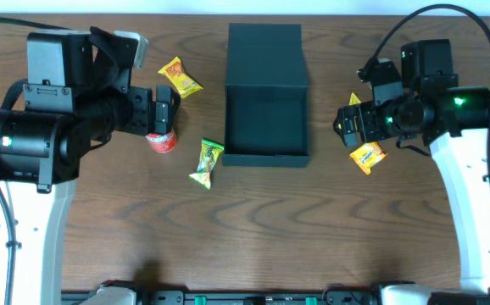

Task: Pack container
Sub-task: 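Move the left gripper toward the orange cookie packet at top left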

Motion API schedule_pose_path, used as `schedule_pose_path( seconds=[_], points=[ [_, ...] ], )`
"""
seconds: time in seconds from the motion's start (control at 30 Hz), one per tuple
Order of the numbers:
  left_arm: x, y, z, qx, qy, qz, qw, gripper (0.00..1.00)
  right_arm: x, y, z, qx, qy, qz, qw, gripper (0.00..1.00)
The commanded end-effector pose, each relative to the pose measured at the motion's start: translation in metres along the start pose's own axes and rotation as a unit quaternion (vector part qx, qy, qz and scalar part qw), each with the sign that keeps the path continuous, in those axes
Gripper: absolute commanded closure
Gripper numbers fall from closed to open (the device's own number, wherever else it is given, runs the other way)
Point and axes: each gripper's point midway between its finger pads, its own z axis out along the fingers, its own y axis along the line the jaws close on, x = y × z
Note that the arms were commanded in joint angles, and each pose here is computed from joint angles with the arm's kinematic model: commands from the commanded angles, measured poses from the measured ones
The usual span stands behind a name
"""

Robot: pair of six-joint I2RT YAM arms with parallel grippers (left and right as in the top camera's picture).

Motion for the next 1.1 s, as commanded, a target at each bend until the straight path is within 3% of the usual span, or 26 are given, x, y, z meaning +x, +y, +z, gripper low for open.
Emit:
schedule_pose_path(
  seconds=[0.0,0.1,0.37,0.5,0.9,1.07],
  points=[
    [-0.012,-0.002,-0.003,0.005,-0.02,-0.026,0.999,0.05,-0.008,-0.007,-0.006,0.029,-0.014,0.001,0.999,0.01],
    [-0.017,0.009,0.005,-0.021,-0.021,-0.043,0.999,0.05,-0.015,-0.021,-0.008,0.069,-0.028,-0.001,0.997,0.01],
    [-0.007,0.056,0.081,-0.16,0.058,-0.046,0.984,0.04,-0.029,-0.04,-0.011,0.105,-0.058,0.036,0.992,0.01],
    [-0.008,0.067,0.118,-0.167,0.071,-0.062,0.981,0.05,-0.029,-0.044,-0.011,0.115,-0.06,0.05,0.99,0.01],
    [-0.075,0.085,0.172,-0.181,-0.045,-0.014,0.982,0.04,-0.038,-0.053,0.004,0.109,-0.067,0.115,0.985,0.01],
    [-0.063,0.108,0.21,-0.208,-0.029,-0.062,0.976,0.04,-0.04,-0.042,0.006,0.076,-0.068,0.113,0.988,0.01]
  ],
)
